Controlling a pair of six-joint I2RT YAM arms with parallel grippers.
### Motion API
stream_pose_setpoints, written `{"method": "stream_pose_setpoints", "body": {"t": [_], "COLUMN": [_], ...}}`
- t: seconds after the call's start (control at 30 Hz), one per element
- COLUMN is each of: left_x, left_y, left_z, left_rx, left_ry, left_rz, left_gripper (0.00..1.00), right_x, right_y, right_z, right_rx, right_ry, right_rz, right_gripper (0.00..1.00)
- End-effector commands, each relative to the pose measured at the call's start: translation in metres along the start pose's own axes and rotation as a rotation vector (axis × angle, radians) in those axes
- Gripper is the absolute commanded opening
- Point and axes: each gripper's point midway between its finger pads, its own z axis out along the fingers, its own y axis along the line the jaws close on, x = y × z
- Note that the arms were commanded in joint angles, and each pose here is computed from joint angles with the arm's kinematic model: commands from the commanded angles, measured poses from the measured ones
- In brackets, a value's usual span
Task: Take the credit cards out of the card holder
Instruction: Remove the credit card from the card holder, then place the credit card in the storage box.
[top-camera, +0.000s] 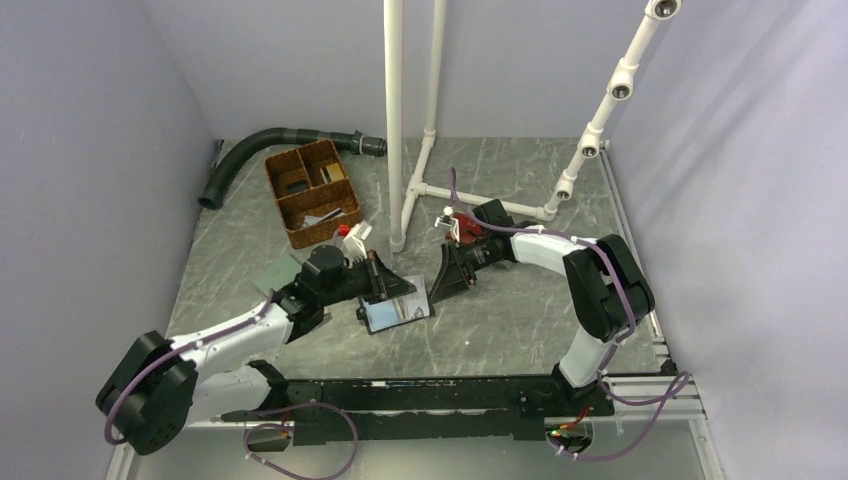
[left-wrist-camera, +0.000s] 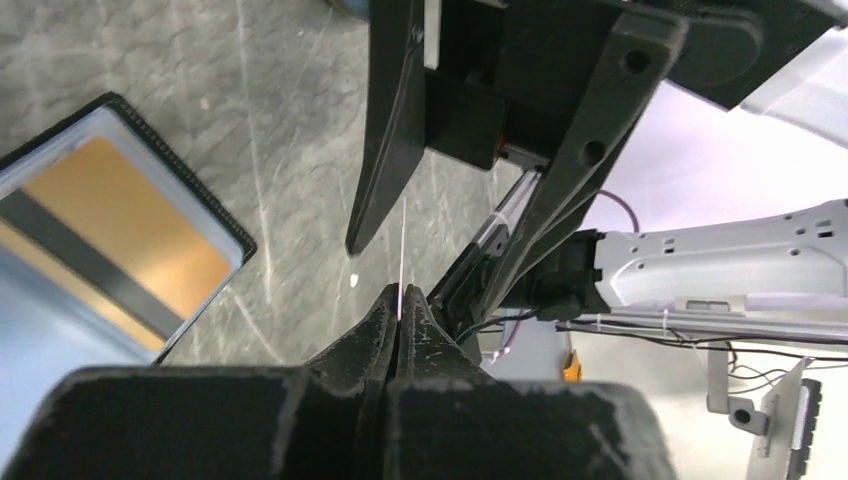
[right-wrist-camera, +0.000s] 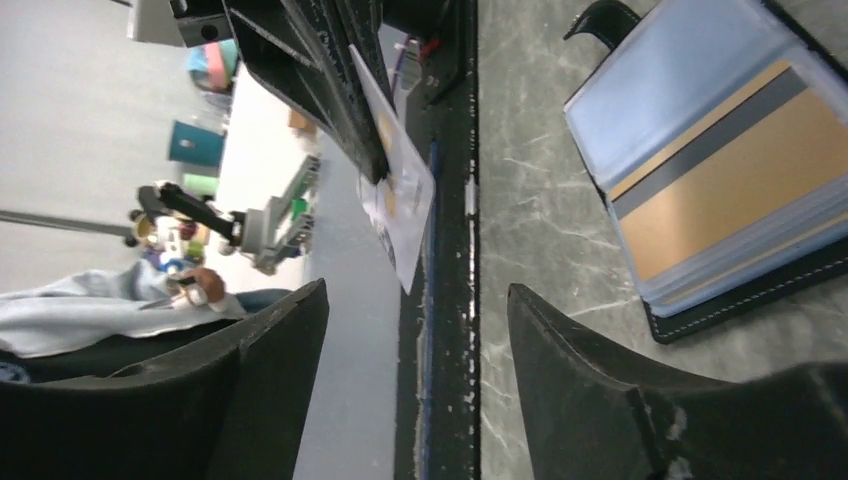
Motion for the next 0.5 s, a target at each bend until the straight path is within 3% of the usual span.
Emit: {"method": "stream_pose_setpoints", "body": {"t": [0.0,0.47], "left_x": [0.001,-0.033], "left_y": [0.011,0.033], "left_z": [-0.021,-0.094], "left_rx": [-0.115,-0.446], "left_ry": [0.026,-0.019], "left_rz": [0.061,0.186], "left_gripper": [0.00,0.00], "right_x": [-0.005,0.018], "right_y": [0.002,0.000], "right_z": [-0.007,-0.026], "right_rx": [0.092,0.198], "right_ry": [0.027,0.158], "right_rz": [-0.197,-0.406], "right_gripper": [0.73,0.76]}}
